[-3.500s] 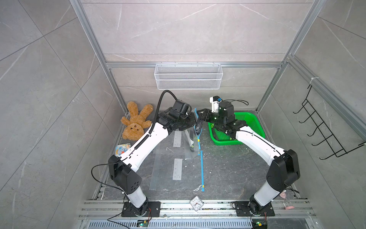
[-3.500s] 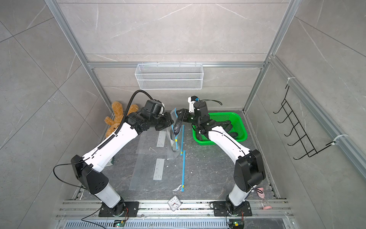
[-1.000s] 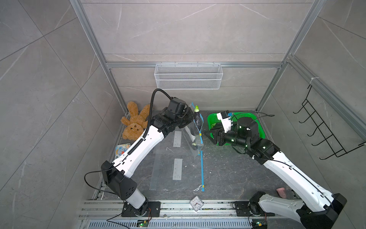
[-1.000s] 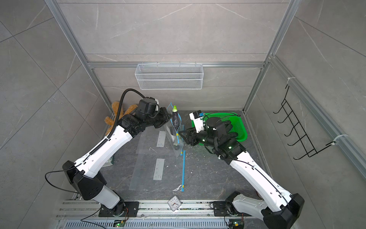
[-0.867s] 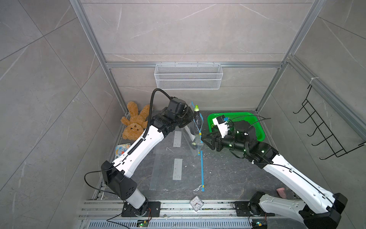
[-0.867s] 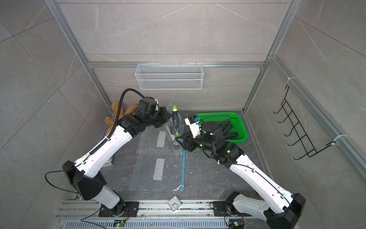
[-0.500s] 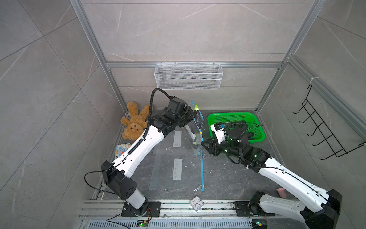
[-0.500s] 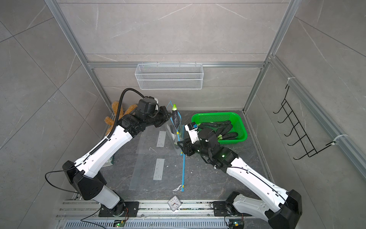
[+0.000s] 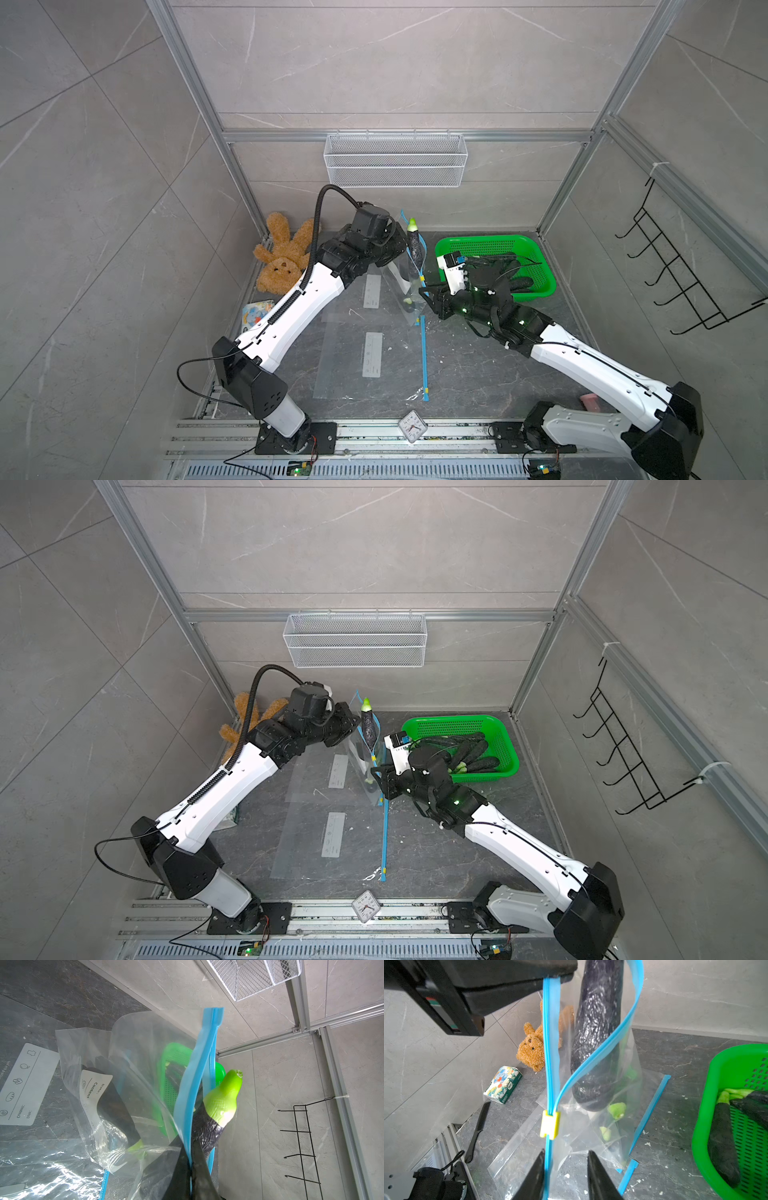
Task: Place the eggplant in a zip-top bag and seal the zipper
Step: Place the eggplant in the zipper food storage bag.
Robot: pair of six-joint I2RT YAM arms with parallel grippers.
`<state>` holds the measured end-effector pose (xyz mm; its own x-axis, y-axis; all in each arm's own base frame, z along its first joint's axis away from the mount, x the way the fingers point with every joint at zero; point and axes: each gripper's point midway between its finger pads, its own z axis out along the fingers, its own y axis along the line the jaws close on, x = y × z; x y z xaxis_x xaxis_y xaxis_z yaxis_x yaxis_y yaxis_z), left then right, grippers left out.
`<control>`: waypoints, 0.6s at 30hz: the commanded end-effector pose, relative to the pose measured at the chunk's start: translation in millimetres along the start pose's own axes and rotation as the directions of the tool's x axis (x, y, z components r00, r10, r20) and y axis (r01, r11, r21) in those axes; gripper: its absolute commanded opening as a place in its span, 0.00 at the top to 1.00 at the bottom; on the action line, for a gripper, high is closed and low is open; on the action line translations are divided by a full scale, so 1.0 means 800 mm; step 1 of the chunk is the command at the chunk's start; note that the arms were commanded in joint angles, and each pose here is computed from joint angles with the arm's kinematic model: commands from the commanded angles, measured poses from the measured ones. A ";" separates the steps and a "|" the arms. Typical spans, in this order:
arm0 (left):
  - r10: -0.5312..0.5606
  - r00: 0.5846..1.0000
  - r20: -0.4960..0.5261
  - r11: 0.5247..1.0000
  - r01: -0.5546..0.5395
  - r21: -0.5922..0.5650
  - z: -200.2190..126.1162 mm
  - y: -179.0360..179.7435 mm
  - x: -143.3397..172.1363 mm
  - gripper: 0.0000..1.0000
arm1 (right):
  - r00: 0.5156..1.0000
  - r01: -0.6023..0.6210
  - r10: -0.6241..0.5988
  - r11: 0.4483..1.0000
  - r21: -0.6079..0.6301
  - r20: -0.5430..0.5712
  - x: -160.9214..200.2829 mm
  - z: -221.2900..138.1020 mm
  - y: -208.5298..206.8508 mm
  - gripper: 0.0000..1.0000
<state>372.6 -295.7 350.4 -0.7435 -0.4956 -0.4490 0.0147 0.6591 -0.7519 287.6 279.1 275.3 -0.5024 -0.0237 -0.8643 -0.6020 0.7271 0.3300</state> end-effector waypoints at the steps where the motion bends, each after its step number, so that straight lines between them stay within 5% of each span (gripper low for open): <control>1: -0.012 0.998 0.058 0.997 0.007 0.082 -0.023 -0.028 -0.020 1.00 | 1.000 -0.003 0.003 1.000 0.003 0.026 -0.006 0.002 0.001 0.74; 7: -0.009 0.998 0.060 0.998 0.005 0.066 -0.026 -0.020 -0.019 1.00 | 0.998 0.020 -0.022 0.999 0.031 0.053 -0.020 -0.016 0.000 1.00; 18: 0.057 0.998 0.028 0.998 -0.056 -0.027 -0.023 -0.002 -0.016 1.00 | 0.979 0.197 -0.192 0.976 0.095 -0.064 -0.073 -0.072 0.014 1.00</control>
<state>367.8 -293.0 345.2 -0.7600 -0.4726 -0.4462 0.0087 0.6790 -0.7341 282.1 258.5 351.9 -0.4107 -0.0986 -0.9064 -0.6156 0.7633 0.1960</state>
